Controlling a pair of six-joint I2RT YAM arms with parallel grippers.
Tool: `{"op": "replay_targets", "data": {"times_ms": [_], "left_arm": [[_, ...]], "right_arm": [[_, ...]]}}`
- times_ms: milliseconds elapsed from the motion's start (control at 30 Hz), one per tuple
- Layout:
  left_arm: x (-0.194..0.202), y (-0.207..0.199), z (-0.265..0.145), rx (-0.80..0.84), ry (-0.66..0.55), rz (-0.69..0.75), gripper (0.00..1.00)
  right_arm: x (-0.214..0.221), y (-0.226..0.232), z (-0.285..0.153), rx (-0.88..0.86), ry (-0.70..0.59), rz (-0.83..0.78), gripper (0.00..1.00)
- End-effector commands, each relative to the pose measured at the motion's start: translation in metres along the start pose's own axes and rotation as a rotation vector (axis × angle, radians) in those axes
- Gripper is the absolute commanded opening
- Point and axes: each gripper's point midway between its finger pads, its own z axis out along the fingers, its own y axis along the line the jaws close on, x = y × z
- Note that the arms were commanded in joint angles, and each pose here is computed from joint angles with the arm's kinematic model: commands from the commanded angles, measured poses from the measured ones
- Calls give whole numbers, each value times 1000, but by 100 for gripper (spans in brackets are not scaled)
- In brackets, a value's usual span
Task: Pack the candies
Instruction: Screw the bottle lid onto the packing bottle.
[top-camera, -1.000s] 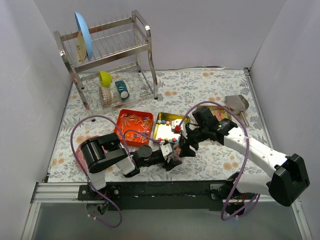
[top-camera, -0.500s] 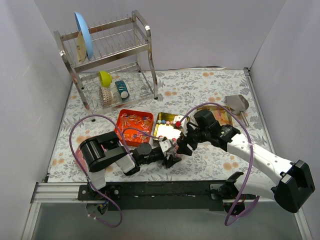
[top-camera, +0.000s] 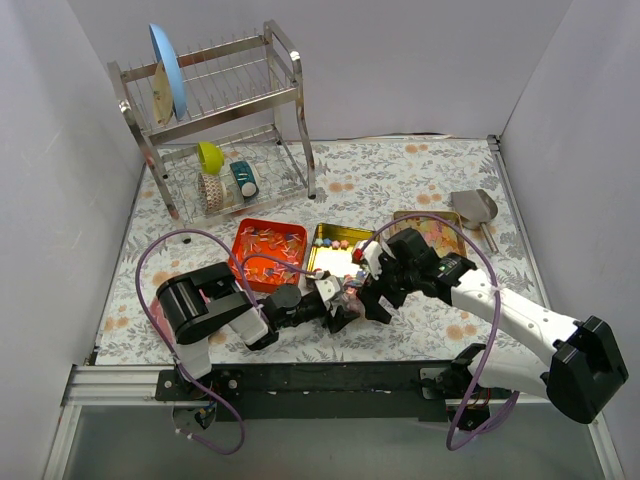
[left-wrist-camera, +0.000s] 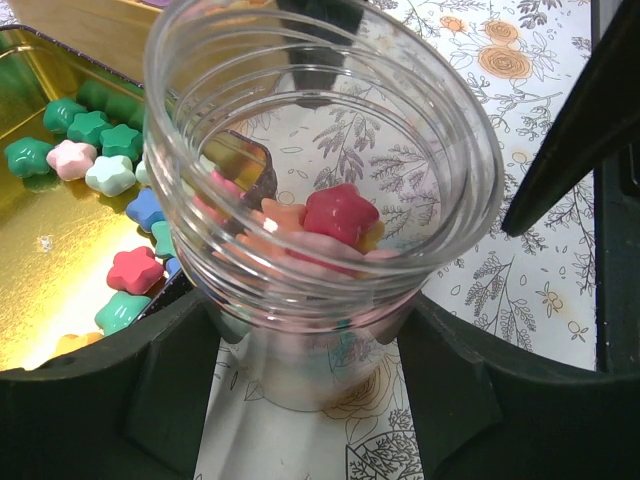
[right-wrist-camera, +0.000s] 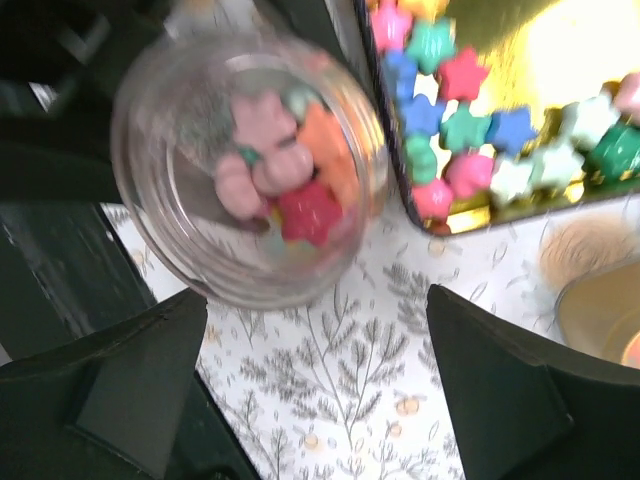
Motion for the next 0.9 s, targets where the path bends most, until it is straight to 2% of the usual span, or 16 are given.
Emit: {"op": "replay_targets", "data": {"times_ms": [0,233,367,467,500,533,600,767,867], "left_arm": [[70,1,-28,-31,261,-54,0],[70,-1,-29,-18,260,-51,0],[74,-3,-29,-7,273,-55,0],[74,-4,-27,3,273,-58,0],[75,-4,-27,5,273,-58,0],[75,-5,-27,8,273,-59,0],[76,-5,-27,11,276,-60,0],[78,-3,-26,1,281,-55,0],[78,-2,-26,-5,281,-52,0]], "right_arm": [[12,1,-9,-3,61,-17,98],[-3,-4,-24,32,54,-24,98],[-6,-10,-50,63,127,-99,98],[-39,-17,-68,97,20,-290,98],[-59,-18,-69,104,-66,-366,98],[-65,-18,-71,100,-98,-473,98],[-80,-14,-67,68,-161,-575,98],[-84,-10,-42,-47,-155,-752,98],[-84,-6,-35,-94,-159,-795,98]]}}
